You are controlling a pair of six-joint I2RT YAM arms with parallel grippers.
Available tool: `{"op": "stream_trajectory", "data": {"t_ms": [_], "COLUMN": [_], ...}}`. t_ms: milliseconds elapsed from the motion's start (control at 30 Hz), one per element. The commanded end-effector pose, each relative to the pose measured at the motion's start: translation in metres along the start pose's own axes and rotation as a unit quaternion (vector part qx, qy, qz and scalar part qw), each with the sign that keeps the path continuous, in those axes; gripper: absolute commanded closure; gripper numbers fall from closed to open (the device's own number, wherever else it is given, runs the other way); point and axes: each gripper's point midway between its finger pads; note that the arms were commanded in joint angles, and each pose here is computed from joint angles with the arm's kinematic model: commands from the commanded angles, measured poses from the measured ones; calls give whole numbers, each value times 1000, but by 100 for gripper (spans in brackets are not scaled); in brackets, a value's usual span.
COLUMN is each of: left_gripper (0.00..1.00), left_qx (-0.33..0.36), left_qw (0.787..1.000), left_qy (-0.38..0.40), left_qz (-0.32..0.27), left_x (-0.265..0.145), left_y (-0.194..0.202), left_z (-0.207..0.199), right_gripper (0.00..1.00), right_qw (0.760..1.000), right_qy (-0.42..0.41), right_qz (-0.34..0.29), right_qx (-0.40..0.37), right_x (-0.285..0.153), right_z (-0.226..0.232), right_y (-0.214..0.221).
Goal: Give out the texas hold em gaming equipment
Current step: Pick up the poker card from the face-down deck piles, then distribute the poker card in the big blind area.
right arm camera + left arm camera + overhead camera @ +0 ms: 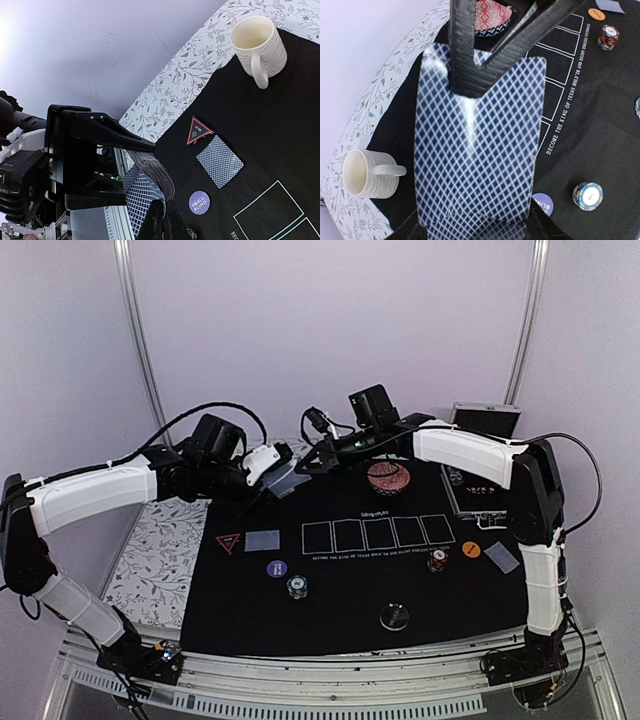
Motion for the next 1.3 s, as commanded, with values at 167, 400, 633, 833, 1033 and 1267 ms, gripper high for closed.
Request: {"op": "stream_trajectory", "data": {"t_ms": [167, 400, 633, 833, 1033, 1267], "left_gripper": [48, 48, 48, 48, 48, 48], "left_qx": [3, 2, 2, 1, 0, 2], "left_qw": [1000, 1000, 1000, 1000, 1000, 1000], "left_qy": [-2, -3, -2, -1, 3, -1], "left_qz": [-30, -29, -29, -28, -27, -27], "left_x": [-7, -6, -7, -6, -5, -5], "left_y": [-18, -18, -18, -18, -18, -17], "left_z": [3, 3, 3, 3, 2, 3], "right_gripper": [98, 98, 98, 98, 98, 98], "right_qw": [994, 985, 912, 787, 728, 716], "right_qy": [103, 153, 329, 449, 474, 485], "right_qz": [-39, -82, -185, -263, -279, -275], "right_qx": [-4, 6, 164, 332, 410, 420], "right_x": [-72, -142, -304, -406, -420, -416], "right_z": [-7, 0, -61, -91, -111, -129], "right_y": [-27, -33, 45, 198, 294, 316]}}
Point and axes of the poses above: each gripper's point midway between its finger pads, its own x axis out along the fingers, its own z axis along the line the jaws close on, y = z × x, and after that the axes turned 13 degrees about -x, right-handed
